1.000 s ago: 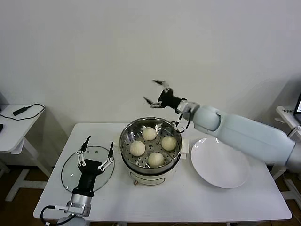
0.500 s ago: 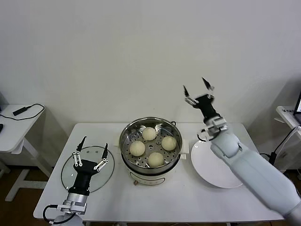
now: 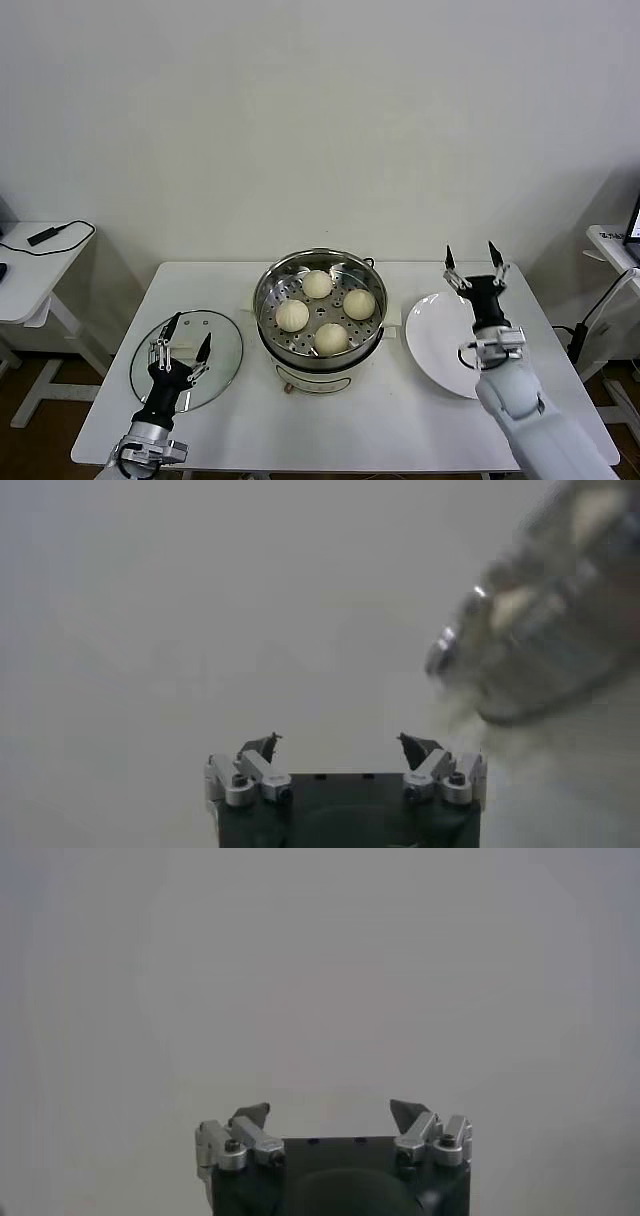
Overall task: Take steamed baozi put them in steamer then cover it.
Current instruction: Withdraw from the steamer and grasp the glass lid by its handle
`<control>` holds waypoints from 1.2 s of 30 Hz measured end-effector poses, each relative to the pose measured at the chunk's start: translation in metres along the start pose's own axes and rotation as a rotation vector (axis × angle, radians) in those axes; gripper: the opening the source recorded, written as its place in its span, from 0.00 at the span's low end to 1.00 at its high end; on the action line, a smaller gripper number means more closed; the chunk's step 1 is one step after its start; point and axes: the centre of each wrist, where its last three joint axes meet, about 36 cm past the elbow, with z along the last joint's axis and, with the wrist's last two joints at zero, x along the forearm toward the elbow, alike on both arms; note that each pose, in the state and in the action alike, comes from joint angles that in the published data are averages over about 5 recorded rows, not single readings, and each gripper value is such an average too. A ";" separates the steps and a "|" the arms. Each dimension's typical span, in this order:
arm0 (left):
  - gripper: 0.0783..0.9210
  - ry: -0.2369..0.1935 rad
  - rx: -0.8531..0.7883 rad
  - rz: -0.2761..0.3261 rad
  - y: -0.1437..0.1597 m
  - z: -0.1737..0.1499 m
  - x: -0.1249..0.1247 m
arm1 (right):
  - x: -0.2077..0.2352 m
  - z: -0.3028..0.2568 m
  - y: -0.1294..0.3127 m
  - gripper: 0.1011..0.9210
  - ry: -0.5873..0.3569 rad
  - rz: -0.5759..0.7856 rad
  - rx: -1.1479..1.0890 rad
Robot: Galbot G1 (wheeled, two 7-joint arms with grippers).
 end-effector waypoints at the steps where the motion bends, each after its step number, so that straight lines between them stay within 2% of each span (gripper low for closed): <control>1: 0.88 0.008 -0.031 0.013 -0.003 0.004 0.001 | 0.007 0.003 -0.001 0.88 0.009 0.005 -0.003; 6: 0.88 0.042 -0.161 0.070 -0.017 0.023 0.003 | 0.035 0.015 -0.004 0.88 0.049 0.030 -0.012; 11: 0.88 0.059 -0.260 0.099 -0.030 0.039 0.001 | 0.056 0.024 -0.005 0.88 0.078 0.042 -0.018; 23: 0.88 0.077 -0.412 0.109 -0.046 0.065 -0.015 | 0.081 0.036 -0.004 0.88 0.117 0.061 -0.027; 36: 0.88 0.083 -0.489 0.101 -0.051 0.080 -0.036 | 0.090 0.042 -0.002 0.88 0.134 0.063 -0.032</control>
